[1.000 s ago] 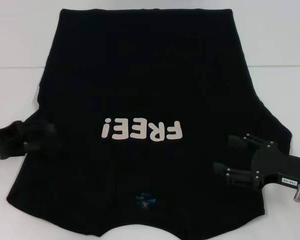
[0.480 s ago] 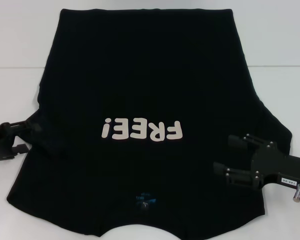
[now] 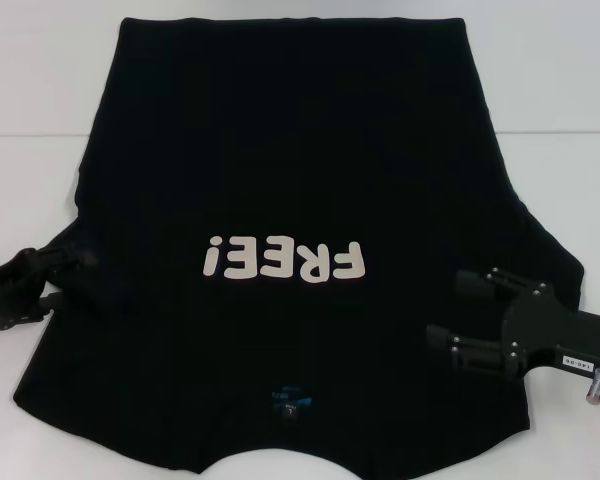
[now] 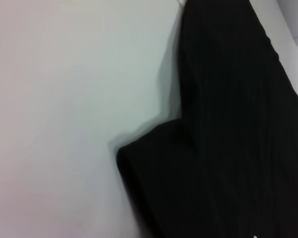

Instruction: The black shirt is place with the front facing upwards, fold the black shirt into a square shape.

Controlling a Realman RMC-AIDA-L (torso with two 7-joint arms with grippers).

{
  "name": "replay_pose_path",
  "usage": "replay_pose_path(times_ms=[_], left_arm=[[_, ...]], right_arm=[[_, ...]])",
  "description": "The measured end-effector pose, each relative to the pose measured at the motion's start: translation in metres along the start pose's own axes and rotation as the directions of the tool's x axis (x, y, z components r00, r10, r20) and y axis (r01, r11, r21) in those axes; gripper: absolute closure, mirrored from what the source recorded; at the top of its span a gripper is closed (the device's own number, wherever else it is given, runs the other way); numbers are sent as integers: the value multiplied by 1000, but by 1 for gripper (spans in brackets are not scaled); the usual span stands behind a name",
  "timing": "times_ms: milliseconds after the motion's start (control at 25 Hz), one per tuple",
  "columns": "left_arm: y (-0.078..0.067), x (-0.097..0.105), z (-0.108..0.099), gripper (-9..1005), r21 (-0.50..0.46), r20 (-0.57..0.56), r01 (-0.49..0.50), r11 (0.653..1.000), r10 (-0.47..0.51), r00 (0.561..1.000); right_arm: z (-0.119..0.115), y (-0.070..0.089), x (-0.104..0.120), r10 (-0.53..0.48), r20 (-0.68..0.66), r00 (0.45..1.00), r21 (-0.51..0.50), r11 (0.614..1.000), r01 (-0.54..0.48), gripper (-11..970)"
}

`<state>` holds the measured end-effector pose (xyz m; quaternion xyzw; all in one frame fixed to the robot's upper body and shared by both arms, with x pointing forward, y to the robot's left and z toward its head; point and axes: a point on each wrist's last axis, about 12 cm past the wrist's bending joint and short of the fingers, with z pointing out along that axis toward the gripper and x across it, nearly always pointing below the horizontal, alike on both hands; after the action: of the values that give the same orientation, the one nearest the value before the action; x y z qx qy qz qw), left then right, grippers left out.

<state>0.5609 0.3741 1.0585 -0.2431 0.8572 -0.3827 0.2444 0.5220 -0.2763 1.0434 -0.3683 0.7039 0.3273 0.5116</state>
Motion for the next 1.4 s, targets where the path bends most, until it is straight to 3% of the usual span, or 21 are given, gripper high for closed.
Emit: replay_pose_path(times_ms=[520,840,1000,1280,1400], left_arm=[[-4,-2,9,189,-7,29,4,1000,-4,1000],[-17,-10,18,190,-1,61,-16,1000,16,998],[-34,-16,26,191,33,70,-47,998,44,997],[-80,-19,52,191,97,37,-164,982,161,986],[-89,-17,57,191,111,13,-192,975,192,981]], right_arm=[[0,0,0,0,2,1000,-2,1000,0,44],[0,1,0,4,2,1000,-3,1000,-4,44],[-1,1,1,5,2,1000,-4,1000,-5,44],[0,2,1,7,3,1000,-5,1000,-7,44],[0,2,1,8,4,1000,-5,1000,-8,45]])
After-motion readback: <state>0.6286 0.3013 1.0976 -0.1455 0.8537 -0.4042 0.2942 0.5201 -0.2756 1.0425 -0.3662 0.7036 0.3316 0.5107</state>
